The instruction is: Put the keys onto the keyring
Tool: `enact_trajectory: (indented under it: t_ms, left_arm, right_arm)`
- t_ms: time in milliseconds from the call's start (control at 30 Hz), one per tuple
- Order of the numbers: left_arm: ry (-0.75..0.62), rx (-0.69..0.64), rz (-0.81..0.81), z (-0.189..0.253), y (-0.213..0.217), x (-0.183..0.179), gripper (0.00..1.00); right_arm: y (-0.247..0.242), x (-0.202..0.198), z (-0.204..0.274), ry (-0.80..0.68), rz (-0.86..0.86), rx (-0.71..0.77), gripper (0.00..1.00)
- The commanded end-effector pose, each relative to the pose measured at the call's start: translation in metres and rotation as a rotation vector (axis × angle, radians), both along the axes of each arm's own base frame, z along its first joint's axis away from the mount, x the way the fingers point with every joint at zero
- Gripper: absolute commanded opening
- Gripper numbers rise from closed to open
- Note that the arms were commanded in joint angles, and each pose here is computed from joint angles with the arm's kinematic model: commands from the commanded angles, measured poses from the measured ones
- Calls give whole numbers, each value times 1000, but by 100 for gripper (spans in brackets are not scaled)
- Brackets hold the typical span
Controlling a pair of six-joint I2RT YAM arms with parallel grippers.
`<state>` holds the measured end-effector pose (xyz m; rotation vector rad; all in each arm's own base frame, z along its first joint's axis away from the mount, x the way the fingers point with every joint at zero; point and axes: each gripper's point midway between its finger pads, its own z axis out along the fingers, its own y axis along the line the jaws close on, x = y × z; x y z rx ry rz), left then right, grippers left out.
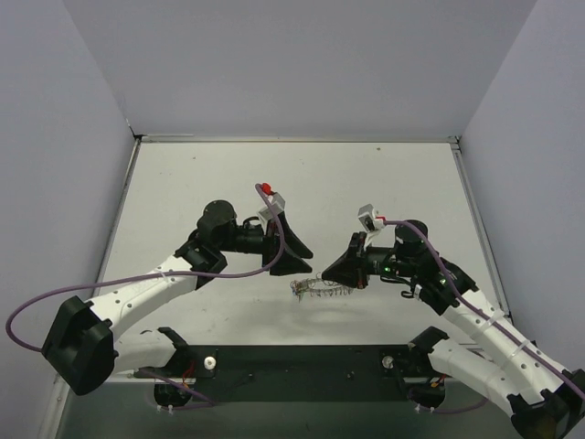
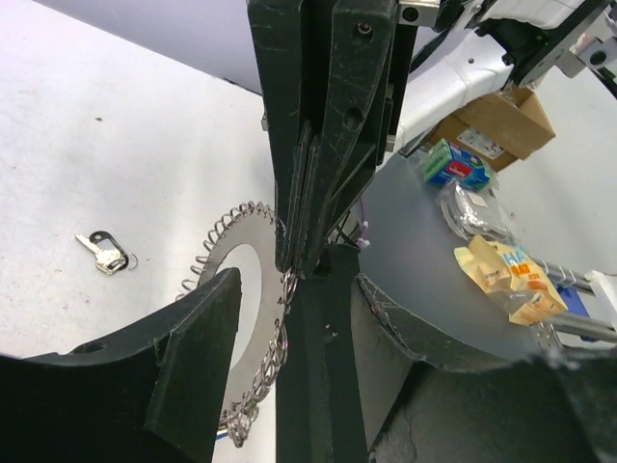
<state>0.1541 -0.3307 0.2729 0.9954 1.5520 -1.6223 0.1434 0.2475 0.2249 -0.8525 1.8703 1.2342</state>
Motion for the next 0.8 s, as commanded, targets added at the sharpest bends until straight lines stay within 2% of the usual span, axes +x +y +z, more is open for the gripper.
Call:
enact_trajectory:
  t_ms: [0, 367, 767]
  left_arm:
    - [-73, -33, -75, 22, -5, -7, 58]
    - [-54, 23, -103, 4, -22, -10, 46]
    - [-61, 47, -102, -5, -26, -13, 44]
  right_arm:
    - [6, -3, 33, -183, 54, 119, 0]
    - [7, -3, 45, -219, 56, 141, 0]
    - [2, 0, 53, -261, 16, 155, 0]
